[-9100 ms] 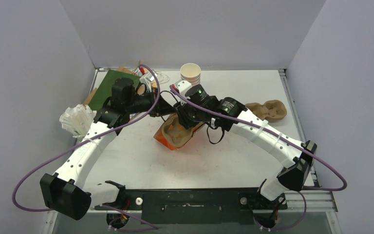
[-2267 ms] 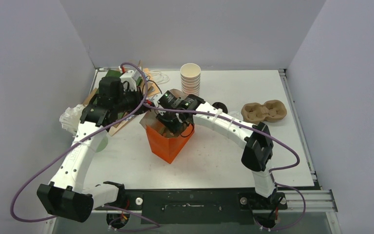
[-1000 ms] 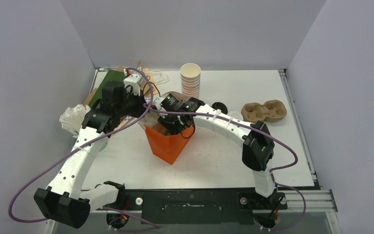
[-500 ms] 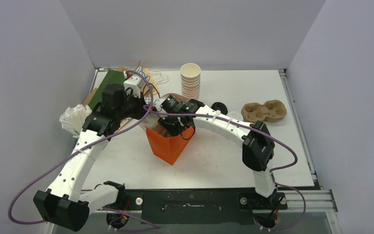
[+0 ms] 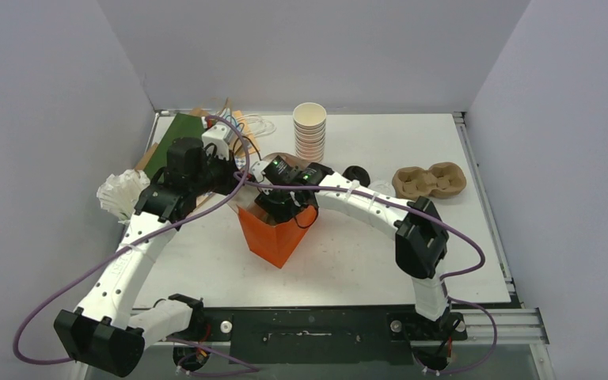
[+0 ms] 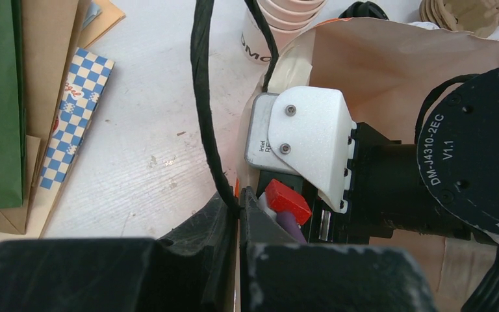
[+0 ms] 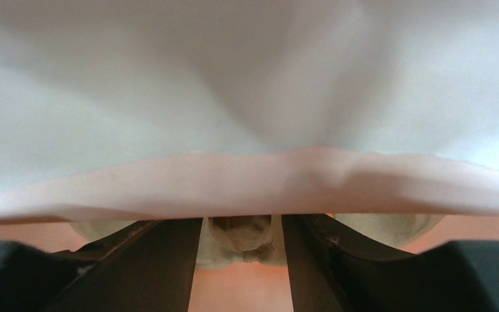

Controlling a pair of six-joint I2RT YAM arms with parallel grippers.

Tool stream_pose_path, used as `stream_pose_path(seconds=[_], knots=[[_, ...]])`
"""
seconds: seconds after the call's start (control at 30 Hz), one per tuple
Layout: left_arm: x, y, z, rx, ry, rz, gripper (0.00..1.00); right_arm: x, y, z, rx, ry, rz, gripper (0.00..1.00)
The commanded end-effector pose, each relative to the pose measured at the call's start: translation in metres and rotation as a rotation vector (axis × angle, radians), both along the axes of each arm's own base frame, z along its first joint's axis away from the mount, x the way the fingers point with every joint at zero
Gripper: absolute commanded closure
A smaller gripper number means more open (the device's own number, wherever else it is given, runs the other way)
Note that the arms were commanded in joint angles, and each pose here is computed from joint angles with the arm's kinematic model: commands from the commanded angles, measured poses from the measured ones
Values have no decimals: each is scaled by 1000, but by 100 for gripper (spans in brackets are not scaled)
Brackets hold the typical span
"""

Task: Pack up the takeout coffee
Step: Place the cup tray in the takeout bag.

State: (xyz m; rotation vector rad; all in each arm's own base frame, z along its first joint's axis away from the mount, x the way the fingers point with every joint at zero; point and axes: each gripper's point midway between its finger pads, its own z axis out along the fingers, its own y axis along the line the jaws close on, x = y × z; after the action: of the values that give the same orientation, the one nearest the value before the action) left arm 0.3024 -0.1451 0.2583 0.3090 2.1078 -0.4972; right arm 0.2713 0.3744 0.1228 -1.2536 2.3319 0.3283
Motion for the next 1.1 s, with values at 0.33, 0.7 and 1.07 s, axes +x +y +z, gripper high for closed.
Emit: stream_pose_path(seconds=[0.33, 0.7, 1.07], knots=[[-10, -29, 47, -132, -125, -130, 100, 10, 4, 58, 102, -91, -35, 0], [-17, -37, 46, -160, -109, -170, 100, 16, 6, 118, 213, -201, -68, 0], [-22, -44, 45, -183, -83, -181, 100, 29, 2, 186, 367, -367, -126, 0]])
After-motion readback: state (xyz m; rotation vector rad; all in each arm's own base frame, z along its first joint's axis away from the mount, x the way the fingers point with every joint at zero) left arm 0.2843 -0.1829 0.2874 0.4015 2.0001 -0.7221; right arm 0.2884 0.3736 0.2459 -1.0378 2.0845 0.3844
